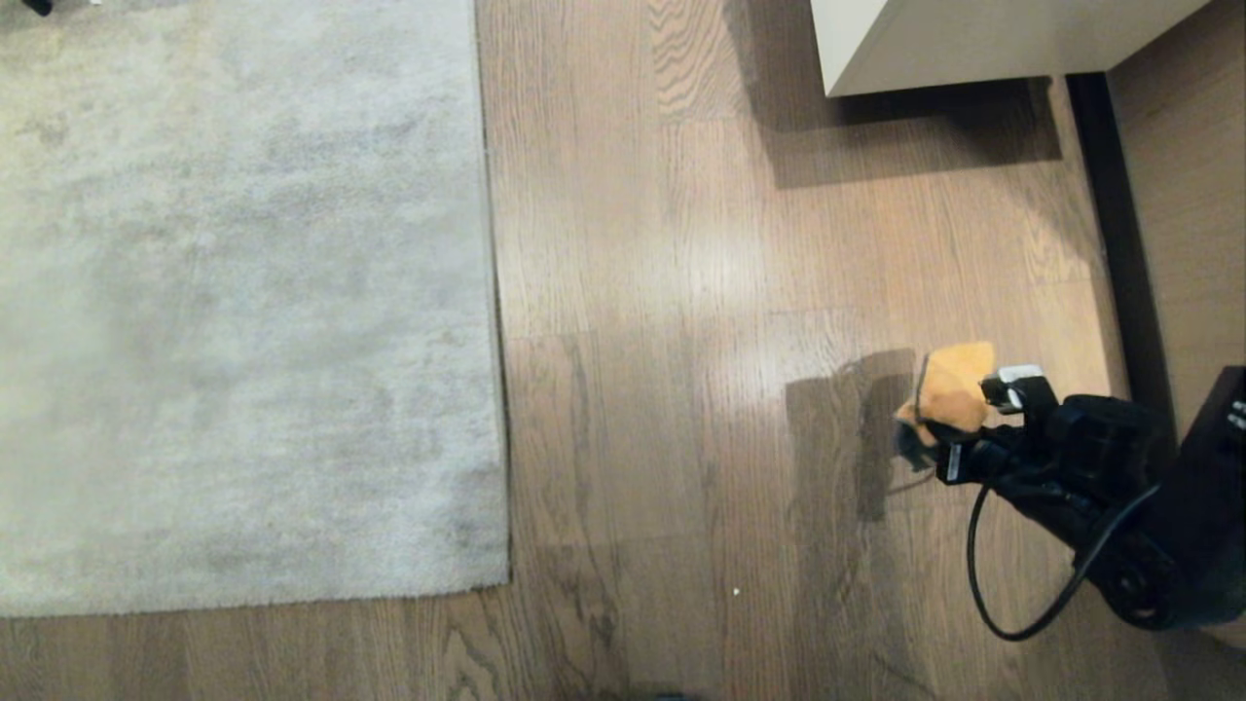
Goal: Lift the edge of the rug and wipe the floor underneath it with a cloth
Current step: Put down the rag
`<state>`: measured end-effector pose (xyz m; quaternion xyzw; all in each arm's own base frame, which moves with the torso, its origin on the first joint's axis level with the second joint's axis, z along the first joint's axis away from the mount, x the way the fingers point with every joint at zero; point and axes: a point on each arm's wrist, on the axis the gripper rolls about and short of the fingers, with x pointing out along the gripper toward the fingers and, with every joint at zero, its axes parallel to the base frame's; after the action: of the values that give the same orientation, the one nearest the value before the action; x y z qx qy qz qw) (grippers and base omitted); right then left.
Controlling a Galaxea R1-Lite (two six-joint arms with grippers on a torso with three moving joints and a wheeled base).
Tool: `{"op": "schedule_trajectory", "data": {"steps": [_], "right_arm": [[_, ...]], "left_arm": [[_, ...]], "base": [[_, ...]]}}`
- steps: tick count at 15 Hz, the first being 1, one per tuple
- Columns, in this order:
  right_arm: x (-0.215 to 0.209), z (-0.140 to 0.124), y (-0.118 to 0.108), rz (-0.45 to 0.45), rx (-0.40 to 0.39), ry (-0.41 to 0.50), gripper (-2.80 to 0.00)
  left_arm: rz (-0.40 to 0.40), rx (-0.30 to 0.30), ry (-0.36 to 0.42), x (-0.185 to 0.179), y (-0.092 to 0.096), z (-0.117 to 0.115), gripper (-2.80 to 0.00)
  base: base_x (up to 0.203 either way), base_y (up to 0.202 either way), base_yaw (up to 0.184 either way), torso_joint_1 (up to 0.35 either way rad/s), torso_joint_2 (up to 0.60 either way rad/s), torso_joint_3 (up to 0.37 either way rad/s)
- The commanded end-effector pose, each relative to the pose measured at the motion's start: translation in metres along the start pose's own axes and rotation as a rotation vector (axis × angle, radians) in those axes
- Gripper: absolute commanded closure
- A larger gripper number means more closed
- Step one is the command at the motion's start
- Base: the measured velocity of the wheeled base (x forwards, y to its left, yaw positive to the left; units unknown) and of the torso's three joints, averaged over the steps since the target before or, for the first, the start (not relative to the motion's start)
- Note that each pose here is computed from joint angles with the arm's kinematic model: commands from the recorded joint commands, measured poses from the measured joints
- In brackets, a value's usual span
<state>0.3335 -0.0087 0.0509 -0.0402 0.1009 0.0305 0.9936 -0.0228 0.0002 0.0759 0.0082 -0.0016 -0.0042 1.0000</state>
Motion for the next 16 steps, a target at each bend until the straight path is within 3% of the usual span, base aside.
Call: {"op": "schedule_trajectory", "data": {"steps": [1,10,14,15,16], "right_arm": [[0.017,0.006,-0.012,-0.030,0.003,-0.024,0.00],[0.064,0.030,-0.062,-0.134,0.015,-0.056,0.00],[0.067,0.032,-0.067,-0.142,0.014,-0.056,0.00],[0.067,0.032,-0.067,-0.140,0.012,-0.058,-2.80],[0.066,0.033,-0.067,-0.142,0.012,-0.062,-2.80]], "left_arm": [[0.001,0.000,0.000,0.000,0.000,0.000,0.00],[0.001,0.000,-0.001,0.000,0.000,0.000,0.00],[0.000,0.000,-0.001,0.000,0.000,0.000,0.00],[0.000,0.000,0.000,0.000,0.000,0.000,0.00],[-0.001,0.000,-0.001,0.000,0.000,0.000,0.00]], "base": [[0.000,0.000,0.000,0.000,0.00,0.000],[0.000,0.000,0.000,0.000,0.00,0.000],[0.000,0.000,0.000,0.000,0.00,0.000],[0.000,0.000,0.000,0.000,0.00,0.000],[0.000,0.000,0.000,0.000,0.00,0.000]]}}
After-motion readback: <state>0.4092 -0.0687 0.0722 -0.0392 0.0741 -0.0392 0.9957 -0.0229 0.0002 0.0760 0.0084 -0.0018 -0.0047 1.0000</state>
